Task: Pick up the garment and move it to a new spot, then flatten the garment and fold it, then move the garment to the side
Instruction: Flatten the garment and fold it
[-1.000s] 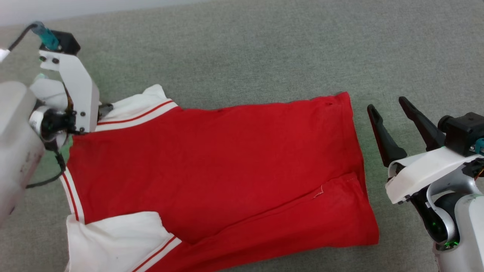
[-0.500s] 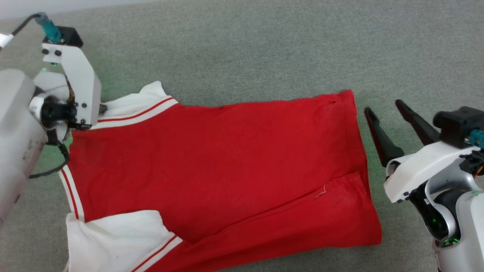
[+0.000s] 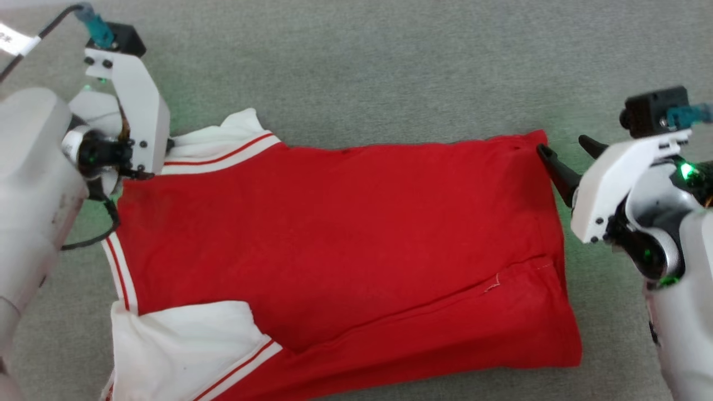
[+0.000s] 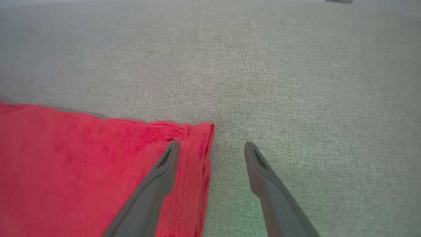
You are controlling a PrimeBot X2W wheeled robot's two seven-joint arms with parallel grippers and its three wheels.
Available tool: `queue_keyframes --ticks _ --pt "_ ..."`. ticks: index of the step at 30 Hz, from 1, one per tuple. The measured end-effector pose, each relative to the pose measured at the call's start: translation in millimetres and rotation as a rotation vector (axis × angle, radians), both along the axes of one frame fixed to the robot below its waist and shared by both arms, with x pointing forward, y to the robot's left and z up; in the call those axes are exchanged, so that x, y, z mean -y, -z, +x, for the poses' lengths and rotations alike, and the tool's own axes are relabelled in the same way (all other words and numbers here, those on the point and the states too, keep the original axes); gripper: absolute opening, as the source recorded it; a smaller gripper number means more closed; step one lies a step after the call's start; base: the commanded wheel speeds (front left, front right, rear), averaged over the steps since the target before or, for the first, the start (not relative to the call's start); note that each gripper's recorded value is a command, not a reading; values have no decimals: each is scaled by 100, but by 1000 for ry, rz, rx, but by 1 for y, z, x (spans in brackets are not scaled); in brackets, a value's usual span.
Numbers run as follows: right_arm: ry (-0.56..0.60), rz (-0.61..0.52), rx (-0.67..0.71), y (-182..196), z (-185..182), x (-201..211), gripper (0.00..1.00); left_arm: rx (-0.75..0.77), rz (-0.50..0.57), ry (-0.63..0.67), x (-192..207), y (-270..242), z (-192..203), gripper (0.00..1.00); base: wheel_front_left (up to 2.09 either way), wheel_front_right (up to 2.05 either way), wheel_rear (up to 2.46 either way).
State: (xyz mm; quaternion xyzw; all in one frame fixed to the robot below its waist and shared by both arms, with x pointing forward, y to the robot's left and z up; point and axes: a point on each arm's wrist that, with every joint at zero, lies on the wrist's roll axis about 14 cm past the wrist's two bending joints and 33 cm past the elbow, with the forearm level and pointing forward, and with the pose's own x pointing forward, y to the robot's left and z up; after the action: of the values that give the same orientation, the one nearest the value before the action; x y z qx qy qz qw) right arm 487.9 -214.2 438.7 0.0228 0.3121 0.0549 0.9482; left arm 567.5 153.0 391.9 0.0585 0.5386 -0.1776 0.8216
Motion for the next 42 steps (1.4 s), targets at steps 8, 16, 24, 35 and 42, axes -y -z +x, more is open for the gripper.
queue_keyframes --ticks 8,16,24,35,42 --pt "-57 13 -204 35 10 -20 100 19 -13 -9 -1 1 4 0 0 0 0" --pt "-72 4 -288 47 18 -23 0 51 -33 -32 -2 -1 9 0 0 0 0" --pt "-90 -4 -224 37 22 -24 0 118 -65 -44 -3 -23 11 0 0 0 0" --pt "-177 -26 -116 7 9 -30 0 239 -139 -13 -11 -76 -2 0 0 0 0" --pt "-221 -41 -97 -8 -16 -31 0 242 -159 5 -20 -90 -40 0 0 0 0"
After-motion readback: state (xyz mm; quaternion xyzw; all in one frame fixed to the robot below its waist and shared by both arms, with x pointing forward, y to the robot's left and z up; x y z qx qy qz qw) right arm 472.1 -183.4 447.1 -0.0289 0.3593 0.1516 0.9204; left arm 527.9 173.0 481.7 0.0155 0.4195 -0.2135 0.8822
